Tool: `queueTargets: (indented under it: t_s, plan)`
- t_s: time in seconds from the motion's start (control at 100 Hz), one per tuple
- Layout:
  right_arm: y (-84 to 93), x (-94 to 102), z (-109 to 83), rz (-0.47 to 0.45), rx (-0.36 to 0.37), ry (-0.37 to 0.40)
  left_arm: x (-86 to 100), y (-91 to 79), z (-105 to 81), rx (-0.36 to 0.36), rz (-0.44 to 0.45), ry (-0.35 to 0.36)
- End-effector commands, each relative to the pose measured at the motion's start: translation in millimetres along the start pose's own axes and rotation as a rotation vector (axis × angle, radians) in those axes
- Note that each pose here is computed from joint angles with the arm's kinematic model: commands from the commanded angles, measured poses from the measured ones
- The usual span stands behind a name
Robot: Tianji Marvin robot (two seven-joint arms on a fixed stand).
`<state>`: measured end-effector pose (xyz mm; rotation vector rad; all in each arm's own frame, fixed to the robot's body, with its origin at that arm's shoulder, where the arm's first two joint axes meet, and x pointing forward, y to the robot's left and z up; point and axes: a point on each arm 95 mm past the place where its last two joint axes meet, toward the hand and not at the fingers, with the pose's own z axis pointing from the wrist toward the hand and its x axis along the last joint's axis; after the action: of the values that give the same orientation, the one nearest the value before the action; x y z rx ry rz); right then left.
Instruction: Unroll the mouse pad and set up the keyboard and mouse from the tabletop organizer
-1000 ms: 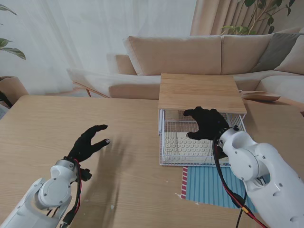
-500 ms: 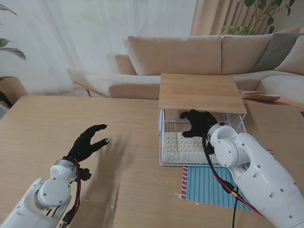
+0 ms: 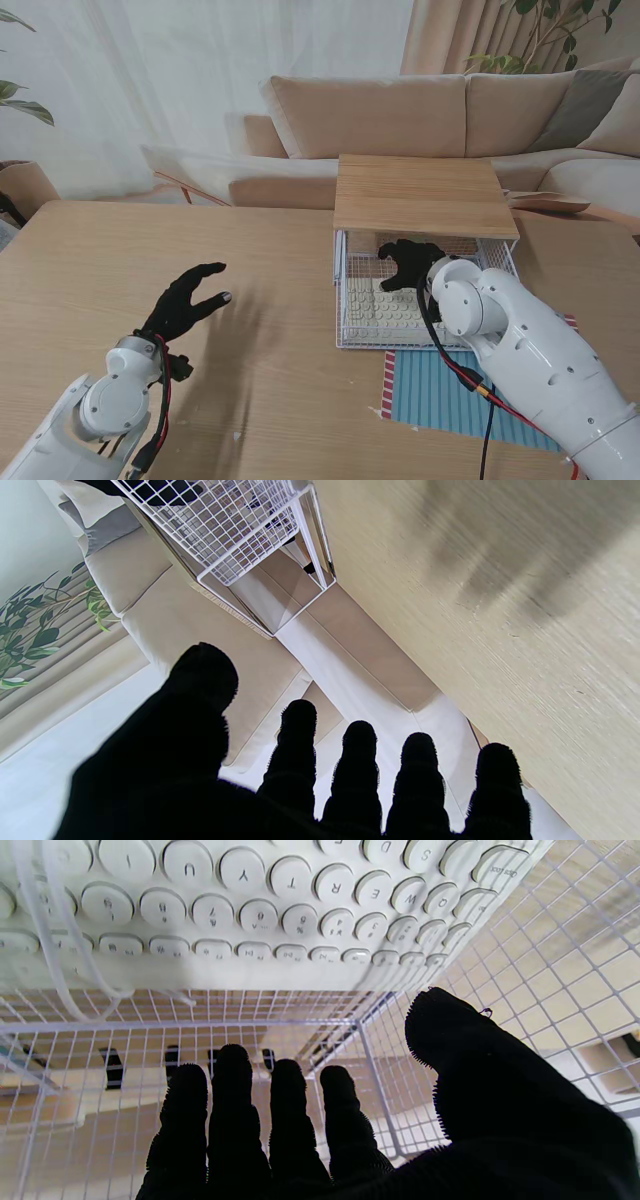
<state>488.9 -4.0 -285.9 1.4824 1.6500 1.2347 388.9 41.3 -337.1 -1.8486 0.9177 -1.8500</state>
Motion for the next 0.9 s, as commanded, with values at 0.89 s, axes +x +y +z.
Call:
queueTargets:
  t_s: [0.89]
  plan:
    - [-24.8,-18.8,20.8,0.033,0.042,-0.015,21.1,11.7,-1.6,-0.008,0.096,0.121]
